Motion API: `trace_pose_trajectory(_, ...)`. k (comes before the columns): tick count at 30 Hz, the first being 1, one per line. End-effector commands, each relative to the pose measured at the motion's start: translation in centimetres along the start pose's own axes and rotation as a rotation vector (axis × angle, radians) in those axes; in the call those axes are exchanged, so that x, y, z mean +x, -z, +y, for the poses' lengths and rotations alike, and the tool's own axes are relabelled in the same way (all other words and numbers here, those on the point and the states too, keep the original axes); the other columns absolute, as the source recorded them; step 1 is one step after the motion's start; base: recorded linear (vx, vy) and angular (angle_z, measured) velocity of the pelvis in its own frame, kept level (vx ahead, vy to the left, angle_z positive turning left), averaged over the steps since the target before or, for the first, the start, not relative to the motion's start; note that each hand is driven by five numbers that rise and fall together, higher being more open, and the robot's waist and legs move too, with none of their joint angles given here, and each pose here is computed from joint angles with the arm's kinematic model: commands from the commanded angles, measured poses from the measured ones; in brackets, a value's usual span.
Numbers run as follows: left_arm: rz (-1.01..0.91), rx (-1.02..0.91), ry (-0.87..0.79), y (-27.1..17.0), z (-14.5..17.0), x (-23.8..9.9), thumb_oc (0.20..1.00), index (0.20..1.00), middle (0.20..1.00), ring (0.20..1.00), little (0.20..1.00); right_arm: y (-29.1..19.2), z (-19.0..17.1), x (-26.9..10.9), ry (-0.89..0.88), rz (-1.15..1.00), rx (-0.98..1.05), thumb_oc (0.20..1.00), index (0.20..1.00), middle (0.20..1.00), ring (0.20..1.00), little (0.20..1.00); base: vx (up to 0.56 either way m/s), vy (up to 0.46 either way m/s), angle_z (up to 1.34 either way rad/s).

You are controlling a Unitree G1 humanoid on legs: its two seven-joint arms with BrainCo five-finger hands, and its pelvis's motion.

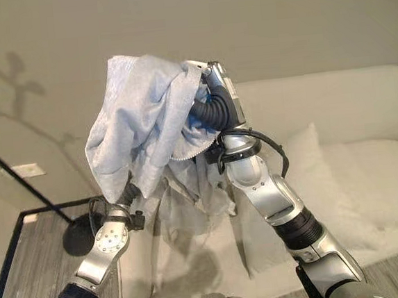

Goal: Hang the clothes on the sofa on the clothes rack.

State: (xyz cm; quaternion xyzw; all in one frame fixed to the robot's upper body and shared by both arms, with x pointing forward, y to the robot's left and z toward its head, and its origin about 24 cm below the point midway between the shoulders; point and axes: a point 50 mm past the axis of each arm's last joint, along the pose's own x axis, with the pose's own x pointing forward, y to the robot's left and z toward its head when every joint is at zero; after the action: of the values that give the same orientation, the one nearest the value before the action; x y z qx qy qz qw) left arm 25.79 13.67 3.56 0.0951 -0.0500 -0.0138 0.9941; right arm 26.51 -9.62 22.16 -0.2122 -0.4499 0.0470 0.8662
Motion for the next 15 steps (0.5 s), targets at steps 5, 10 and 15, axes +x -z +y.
trace_pose_trajectory(5,-0.21,-0.065,0.079,-4.1,-1.3,0.9,0.2,0.2,0.2,0.2,0.2,-2.9,-2.7,1.7,0.073,-0.179,-0.035,0.2,0.2,0.2,0.2,0.2,0.23,0.53,-0.59)
trace_pose_trajectory(10,-0.244,0.039,0.035,-4.3,0.5,1.3,0.2,0.2,0.2,0.2,0.2,-3.6,-1.6,2.4,0.074,-0.204,-0.035,0.2,0.2,0.2,0.2,0.2,0.09,0.567,0.01)
trace_pose_trajectory(15,-0.219,0.072,-0.073,-3.8,2.6,0.6,0.2,0.2,0.2,0.2,0.2,-4.6,-0.2,3.4,0.05,-0.251,-0.016,0.2,0.2,0.2,0.2,0.2,0.0,0.587,-0.41)
